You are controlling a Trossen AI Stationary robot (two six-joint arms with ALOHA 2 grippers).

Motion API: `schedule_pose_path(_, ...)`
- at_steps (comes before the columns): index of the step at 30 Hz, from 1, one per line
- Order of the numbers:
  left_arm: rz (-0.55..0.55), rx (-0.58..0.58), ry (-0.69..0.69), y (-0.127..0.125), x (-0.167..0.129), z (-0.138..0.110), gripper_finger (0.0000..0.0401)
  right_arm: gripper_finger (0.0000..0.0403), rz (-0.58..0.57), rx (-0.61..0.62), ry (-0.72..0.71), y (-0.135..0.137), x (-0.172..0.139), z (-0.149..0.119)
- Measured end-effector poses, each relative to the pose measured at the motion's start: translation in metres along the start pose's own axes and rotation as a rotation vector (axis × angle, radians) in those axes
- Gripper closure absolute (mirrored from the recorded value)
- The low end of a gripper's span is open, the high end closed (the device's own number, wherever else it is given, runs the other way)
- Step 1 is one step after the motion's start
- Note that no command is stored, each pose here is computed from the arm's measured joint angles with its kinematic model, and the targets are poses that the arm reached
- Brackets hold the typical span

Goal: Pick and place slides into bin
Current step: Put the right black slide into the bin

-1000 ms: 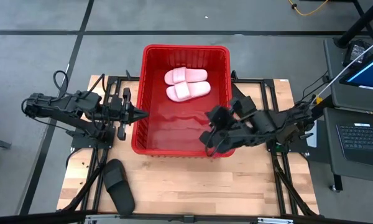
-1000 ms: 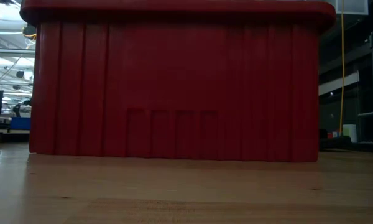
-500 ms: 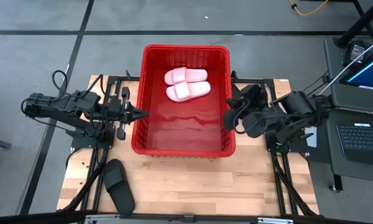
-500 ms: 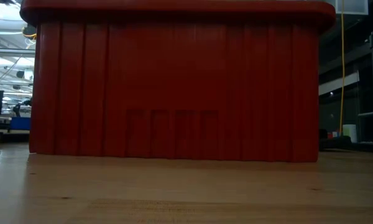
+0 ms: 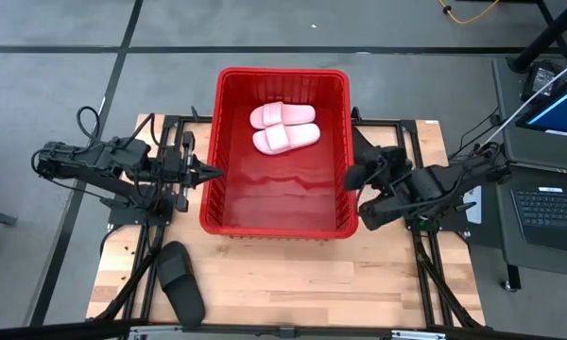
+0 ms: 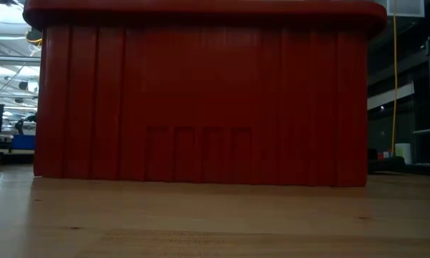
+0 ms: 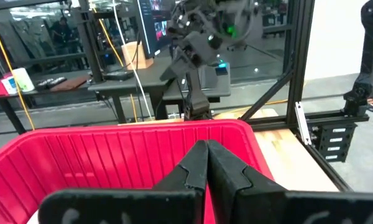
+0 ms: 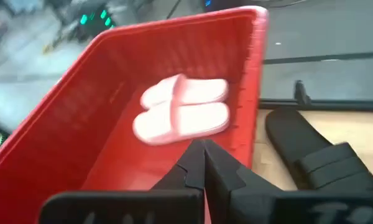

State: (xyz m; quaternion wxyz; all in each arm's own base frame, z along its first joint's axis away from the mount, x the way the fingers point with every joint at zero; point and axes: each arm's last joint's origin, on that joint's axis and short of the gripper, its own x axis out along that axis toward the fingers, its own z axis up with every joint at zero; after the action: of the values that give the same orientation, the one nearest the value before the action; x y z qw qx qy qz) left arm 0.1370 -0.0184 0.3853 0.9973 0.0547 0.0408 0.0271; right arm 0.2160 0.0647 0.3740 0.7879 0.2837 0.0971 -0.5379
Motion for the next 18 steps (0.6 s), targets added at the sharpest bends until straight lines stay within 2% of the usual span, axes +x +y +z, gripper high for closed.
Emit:
schedule_pose_path(10, -0.001, 0.004, 0.016, 0.000, 0.000, -0.002, 0.0396, 0.0401, -0.134, 0.228, -0.045, -0.046, 0.033, -0.047)
schedule_pose_path(15, -0.002, 0.016, 0.016, 0.000, 0.000, -0.002, 0.0399, 0.0398, -0.183, 0.340, 0.077, -0.055, 0.041, -0.057)
schedule_pose_path(18, -0.002, 0.046, 0.019, 0.000, 0.000, -0.002, 0.0399, 0.0394, -0.165, 0.388, 0.095, -0.055, 0.043, -0.059)
